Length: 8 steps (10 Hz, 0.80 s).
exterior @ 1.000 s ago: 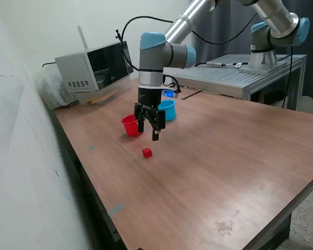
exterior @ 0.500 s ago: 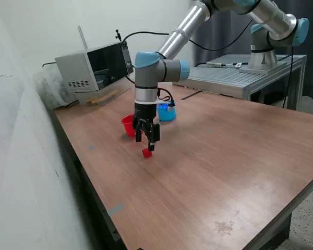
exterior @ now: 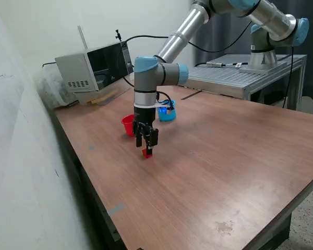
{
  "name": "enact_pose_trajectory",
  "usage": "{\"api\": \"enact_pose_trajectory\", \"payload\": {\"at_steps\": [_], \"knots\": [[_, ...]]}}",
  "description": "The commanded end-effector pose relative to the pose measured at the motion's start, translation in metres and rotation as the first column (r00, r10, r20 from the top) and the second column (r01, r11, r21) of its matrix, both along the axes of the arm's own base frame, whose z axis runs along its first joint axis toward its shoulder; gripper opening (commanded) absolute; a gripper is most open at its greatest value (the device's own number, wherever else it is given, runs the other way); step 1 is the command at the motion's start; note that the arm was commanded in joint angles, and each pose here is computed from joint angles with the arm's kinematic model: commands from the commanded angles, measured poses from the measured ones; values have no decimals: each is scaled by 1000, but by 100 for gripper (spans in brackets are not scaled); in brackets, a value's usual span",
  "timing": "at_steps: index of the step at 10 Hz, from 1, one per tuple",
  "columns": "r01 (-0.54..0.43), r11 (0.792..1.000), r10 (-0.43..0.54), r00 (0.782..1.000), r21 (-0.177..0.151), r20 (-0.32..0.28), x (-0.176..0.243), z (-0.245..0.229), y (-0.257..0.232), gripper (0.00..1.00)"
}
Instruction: Place red objects in the red bin, and blue objects in the blue bin.
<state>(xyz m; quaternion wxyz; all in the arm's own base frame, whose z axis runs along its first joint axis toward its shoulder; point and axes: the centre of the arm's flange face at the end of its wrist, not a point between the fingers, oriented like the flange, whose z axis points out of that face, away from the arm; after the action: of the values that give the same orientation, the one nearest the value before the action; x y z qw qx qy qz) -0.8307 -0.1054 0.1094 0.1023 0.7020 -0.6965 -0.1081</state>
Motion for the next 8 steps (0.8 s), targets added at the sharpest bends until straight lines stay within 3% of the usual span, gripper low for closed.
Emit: {"api": "enact_pose_trajectory", "payload": {"at_steps": [1, 6, 8], "knots": [[-1, 1000, 1, 1000, -2, 9, 1, -5, 0, 0], [-1, 1000, 1, 1000, 3, 4, 2, 6, 0, 0], [-3, 1000, 4, 996, 6, -89, 8, 93, -3, 0]]}}
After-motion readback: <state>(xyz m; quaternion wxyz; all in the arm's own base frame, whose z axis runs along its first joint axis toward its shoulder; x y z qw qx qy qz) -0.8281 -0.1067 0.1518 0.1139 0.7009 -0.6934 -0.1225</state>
